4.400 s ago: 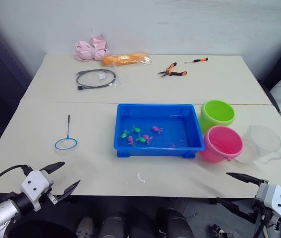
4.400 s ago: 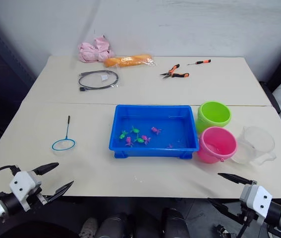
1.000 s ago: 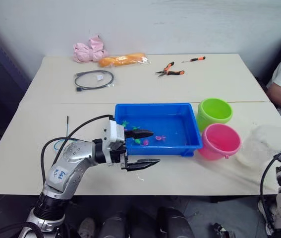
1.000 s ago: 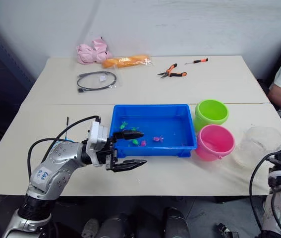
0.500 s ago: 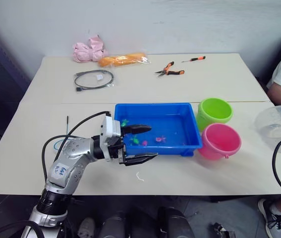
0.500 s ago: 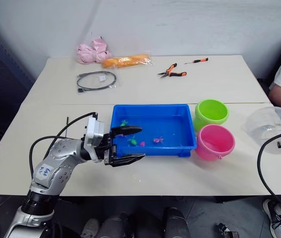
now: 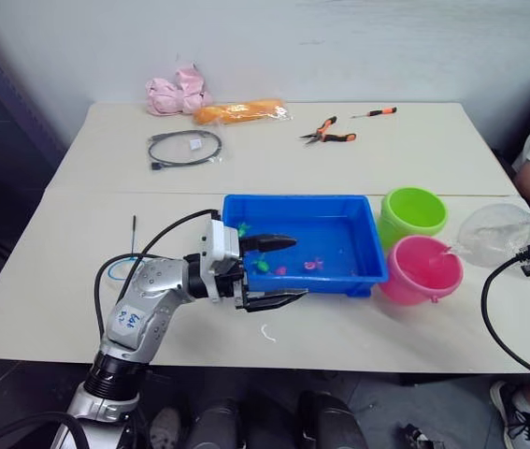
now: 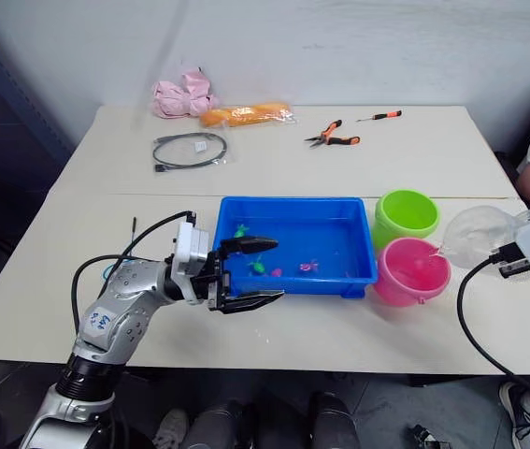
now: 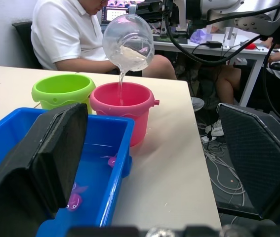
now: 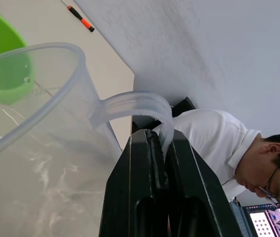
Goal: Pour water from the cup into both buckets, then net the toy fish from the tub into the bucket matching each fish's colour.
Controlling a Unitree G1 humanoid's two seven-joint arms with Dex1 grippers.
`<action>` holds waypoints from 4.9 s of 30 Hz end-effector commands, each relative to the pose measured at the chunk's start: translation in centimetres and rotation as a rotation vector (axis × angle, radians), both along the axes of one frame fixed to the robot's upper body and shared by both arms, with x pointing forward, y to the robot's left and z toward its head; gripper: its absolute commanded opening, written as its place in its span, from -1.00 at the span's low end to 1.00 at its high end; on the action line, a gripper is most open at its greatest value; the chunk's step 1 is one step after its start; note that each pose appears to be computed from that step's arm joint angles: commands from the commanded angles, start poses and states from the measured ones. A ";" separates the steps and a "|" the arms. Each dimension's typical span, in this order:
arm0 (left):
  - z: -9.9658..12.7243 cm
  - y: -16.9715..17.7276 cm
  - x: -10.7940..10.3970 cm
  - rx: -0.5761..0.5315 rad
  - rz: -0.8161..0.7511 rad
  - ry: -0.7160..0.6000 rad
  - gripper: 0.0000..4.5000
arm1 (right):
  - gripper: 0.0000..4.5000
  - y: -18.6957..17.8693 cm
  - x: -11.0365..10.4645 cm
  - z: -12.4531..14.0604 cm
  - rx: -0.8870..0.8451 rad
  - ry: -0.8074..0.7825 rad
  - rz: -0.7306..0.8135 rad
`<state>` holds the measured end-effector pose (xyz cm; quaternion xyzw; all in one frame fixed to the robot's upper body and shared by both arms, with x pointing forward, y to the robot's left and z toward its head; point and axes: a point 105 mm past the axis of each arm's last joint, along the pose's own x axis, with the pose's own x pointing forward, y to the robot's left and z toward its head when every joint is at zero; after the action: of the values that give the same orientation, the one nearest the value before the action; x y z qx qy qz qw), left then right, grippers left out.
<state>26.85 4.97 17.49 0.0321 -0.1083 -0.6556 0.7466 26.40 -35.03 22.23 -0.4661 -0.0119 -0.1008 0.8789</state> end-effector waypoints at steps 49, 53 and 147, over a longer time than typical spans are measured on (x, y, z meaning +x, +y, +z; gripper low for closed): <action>0.9 1.2 1.0 -0.073 0.110 0.049 1.00 | -0.98 -2.1 -0.8 1.2 0.487 -0.319 -0.027; 1.9 2.3 1.8 -0.102 0.170 0.059 1.00 | -0.98 -2.6 0.4 1.7 0.705 -0.255 -0.046; 4.8 3.1 0.1 -0.119 0.009 0.090 1.00 | -0.98 -5.6 5.6 0.5 1.133 -0.430 -0.119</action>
<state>28.79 8.02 21.00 -0.0231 -0.1047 -0.6106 0.7846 33.16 -39.97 22.32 0.0668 -0.0860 -0.2209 0.9692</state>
